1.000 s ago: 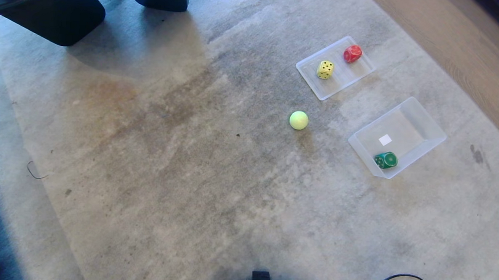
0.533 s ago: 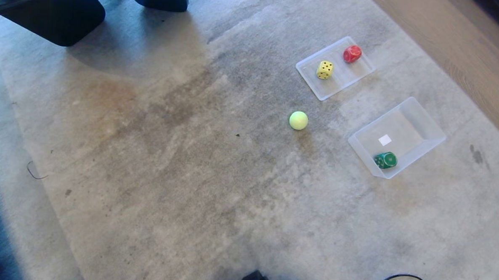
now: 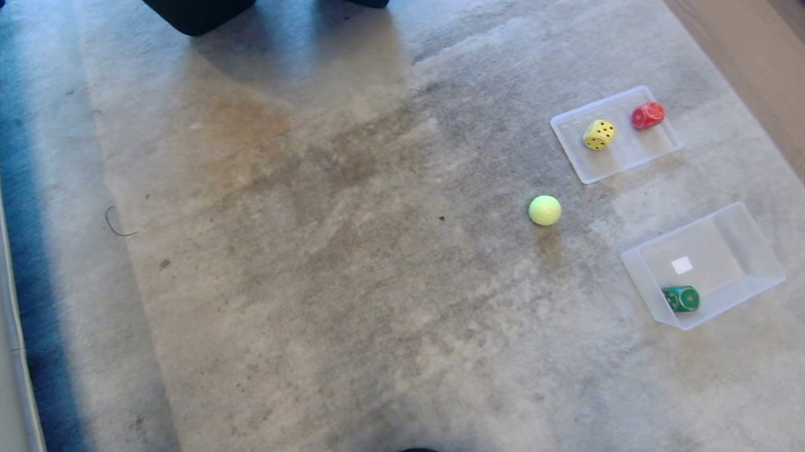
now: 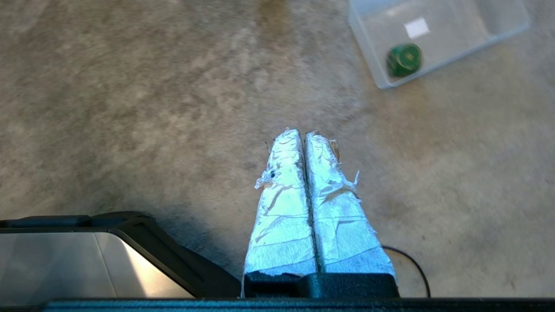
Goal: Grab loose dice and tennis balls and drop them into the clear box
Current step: Pick up the ball on the floor
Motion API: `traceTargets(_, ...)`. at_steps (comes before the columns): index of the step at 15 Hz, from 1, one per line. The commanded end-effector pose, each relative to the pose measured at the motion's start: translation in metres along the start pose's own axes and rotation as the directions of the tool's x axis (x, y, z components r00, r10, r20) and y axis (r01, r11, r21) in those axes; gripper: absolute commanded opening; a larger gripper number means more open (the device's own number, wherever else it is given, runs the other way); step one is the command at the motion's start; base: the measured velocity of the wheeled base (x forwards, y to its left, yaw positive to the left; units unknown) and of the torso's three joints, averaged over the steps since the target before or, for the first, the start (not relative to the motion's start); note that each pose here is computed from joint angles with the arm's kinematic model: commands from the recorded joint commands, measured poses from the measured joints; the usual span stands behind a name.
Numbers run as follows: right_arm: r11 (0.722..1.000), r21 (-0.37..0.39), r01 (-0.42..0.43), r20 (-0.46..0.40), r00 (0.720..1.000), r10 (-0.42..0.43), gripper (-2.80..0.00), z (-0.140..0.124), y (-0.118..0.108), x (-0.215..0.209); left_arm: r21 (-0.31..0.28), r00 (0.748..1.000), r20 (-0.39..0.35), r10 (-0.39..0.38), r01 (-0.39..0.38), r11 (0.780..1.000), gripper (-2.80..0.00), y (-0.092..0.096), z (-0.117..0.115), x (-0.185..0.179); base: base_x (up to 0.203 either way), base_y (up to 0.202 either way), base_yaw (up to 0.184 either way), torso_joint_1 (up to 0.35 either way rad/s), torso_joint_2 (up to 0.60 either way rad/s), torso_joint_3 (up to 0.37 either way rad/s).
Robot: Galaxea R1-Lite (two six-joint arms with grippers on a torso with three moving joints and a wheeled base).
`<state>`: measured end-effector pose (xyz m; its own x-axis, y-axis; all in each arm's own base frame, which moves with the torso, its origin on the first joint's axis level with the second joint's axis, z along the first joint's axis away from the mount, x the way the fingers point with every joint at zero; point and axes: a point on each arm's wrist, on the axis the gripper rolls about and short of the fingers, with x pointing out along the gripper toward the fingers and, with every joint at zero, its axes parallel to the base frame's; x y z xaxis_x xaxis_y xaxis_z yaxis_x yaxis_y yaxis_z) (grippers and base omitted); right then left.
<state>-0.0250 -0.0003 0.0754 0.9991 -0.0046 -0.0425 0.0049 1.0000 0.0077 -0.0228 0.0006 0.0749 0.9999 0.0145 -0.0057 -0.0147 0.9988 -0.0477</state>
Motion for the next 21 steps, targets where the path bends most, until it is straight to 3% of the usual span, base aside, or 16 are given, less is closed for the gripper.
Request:
traceTargets(1,1.000,0.000,-0.001,0.000,1.000,0.001,-2.80,-0.0003,0.0000,0.0001,-0.001,1.000,0.000,0.001,-0.001,1.000,-2.80,0.0000,0.0000,0.0000,0.001,-0.008,0.123,0.004,0.00,0.004)
traceTargets(11,1.000,0.001,0.000,0.000,1.000,0.000,-2.80,-0.0003,0.0001,0.0001,0.003,1.000,0.001,-0.001,0.001,1.000,-2.80,0.0000,0.0001,0.0000,0.000,0.000,0.009,0.000,0.00,0.001)
traceTargets(21,1.000,0.000,0.000,0.000,1.000,0.000,-2.80,-0.0003,0.0001,0.0001,0.003,1.000,0.001,-0.005,0.005,1.000,-2.80,-0.0001,0.0001,0.0000,0.172,0.000,0.001,0.001,0.00,0.004)
